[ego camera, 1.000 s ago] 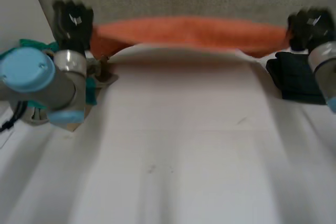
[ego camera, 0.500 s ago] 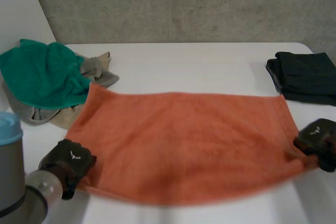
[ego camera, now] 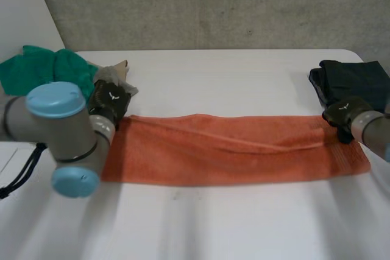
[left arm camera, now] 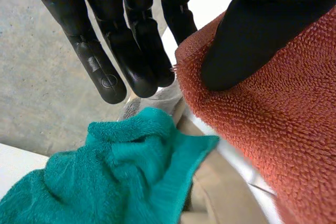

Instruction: Fold the laundry.

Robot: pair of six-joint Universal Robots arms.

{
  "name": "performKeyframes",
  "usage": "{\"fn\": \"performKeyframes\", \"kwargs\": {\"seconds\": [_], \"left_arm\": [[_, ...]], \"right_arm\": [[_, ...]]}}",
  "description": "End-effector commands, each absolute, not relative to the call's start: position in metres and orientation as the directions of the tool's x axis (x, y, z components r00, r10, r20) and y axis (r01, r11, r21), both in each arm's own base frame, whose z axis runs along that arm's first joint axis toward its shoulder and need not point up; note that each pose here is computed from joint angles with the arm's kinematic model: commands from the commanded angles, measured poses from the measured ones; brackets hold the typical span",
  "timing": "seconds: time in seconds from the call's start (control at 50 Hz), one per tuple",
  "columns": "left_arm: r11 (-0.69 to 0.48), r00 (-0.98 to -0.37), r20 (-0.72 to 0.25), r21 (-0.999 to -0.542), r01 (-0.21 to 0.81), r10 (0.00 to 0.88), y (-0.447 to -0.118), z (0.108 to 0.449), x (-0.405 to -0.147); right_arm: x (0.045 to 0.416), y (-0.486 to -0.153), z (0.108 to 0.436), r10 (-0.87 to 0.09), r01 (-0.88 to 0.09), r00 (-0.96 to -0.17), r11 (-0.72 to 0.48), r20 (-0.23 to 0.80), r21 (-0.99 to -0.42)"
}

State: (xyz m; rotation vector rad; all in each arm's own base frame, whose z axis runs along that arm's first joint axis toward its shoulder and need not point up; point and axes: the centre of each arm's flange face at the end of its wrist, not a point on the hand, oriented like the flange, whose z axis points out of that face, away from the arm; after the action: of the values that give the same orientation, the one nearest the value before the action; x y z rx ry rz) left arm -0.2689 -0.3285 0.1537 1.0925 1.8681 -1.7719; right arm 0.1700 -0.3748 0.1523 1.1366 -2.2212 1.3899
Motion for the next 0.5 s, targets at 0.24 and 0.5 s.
{"fn": "performKeyframes", "kwargs": {"seconds": [0.24,0.5], "left_arm": [[-0.152,-0.679,-0.702,-0.711,0.687,0.214,-0.383,0.137,-0.305],[-0.203,-0.696,-0.696,-0.717,0.666,0.174,-0.378,0.173,-0.304]], "right_arm": [[0.189,-0.421,0.132,-0.341,-0.77,-0.635,0.2,0.693,-0.606],[0.204,-0.386,0.198,-0.293,-0.741,-0.66,0.107,0.692,-0.662]]}}
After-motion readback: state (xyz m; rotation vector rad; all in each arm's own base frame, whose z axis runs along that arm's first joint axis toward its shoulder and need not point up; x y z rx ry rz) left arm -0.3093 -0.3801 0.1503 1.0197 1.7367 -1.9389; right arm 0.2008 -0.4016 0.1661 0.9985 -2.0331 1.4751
